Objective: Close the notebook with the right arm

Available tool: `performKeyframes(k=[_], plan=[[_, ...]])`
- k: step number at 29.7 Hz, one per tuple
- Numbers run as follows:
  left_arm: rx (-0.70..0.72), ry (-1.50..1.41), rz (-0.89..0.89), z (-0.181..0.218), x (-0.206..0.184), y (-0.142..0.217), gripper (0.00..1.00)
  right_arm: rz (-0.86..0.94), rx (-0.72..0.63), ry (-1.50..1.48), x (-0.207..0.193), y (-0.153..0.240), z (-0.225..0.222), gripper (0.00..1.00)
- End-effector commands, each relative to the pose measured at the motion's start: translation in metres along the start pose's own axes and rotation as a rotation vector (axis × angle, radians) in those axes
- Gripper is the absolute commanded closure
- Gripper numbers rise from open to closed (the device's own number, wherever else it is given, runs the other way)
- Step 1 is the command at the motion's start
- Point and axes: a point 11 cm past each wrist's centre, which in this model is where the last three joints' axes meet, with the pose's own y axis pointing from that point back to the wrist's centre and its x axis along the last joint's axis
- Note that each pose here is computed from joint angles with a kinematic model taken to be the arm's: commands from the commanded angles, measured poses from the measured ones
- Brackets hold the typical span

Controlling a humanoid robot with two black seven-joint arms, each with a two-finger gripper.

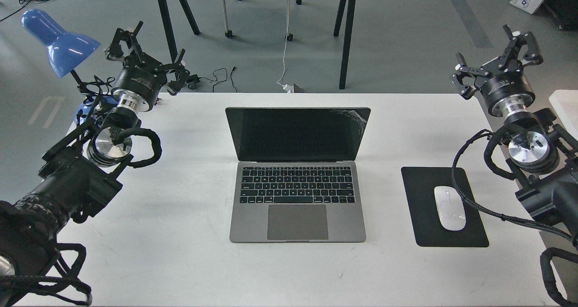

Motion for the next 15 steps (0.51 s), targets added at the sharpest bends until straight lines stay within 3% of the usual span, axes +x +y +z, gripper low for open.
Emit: performKeyframes(k=[1, 10, 15], plan=[[0.003, -0.003, -0.001, -0.001, 0.0, 0.0, 0.0, -0.007, -0.004, 0.003, -0.004, -0.004, 0.001, 0.0], [-0.003, -0.002, 0.0, 0.002, 0.0, 0.0, 0.0, -0.03, -0.077, 0.049, -0.012, -0.003, 0.026, 0.0], [-0.001, -0.003, 0.001, 0.001, 0.001, 0.0, 0.0, -0.125, -0.158, 0.087, -0.054, -0.016, 0.058, 0.0]])
